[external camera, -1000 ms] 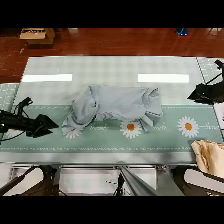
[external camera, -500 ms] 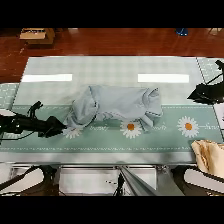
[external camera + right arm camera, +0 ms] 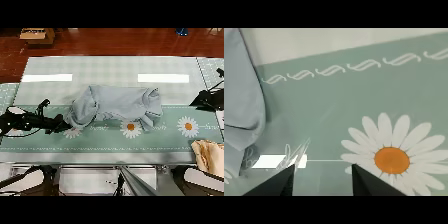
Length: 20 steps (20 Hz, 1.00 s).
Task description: Fold the shirts.
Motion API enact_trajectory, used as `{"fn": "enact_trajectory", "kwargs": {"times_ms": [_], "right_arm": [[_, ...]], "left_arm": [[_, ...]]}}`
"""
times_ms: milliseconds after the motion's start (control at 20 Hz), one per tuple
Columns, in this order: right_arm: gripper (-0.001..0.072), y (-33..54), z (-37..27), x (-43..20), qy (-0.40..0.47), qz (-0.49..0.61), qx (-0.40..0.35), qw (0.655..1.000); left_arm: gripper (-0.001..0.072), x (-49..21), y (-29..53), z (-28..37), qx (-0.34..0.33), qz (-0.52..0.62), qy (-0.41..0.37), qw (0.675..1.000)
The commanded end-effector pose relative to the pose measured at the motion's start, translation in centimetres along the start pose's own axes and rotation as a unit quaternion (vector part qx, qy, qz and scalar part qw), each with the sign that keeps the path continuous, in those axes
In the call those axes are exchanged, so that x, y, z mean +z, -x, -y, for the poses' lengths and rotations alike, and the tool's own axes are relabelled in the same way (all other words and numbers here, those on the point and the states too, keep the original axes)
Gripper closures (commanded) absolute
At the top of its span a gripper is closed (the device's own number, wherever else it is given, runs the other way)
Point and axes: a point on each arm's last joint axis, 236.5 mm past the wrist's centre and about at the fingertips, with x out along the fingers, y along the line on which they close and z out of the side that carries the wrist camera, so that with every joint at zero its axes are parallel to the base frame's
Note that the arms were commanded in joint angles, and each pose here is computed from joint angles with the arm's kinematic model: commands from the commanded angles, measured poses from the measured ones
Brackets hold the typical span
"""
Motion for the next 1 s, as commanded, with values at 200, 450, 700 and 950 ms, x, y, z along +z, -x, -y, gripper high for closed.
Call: {"fn": "enact_trajectory", "kwargs": {"times_ms": [200, 450, 700, 950], "right_arm": [[0.0183, -5.8, -3.1, -2.9, -0.078, 0.006, 0.172, 0.982], [0.0191, -10.9, -6.6, -3.9, -0.039, 0.009, 0.153, 0.987], [0.0274, -13.4, -13.0, -1.8, -0.023, 0.058, 0.165, 0.984], [0.0681, -13.9, -15.5, -0.8, -0.026, 0.092, 0.165, 0.982]], "left_arm": [[0.0686, -0.7, 0.0, 0.2, -0.003, -0.014, -0.012, 1.0], [0.0686, -0.9, 0.0, 0.5, -0.008, -0.019, -0.01, 1.0], [0.0686, 0.2, 0.2, 2.8, -0.056, 0.006, -0.019, 0.998], [0.0686, 2.0, 2.0, 5.6, -0.089, 0.036, -0.051, 0.994]]}}
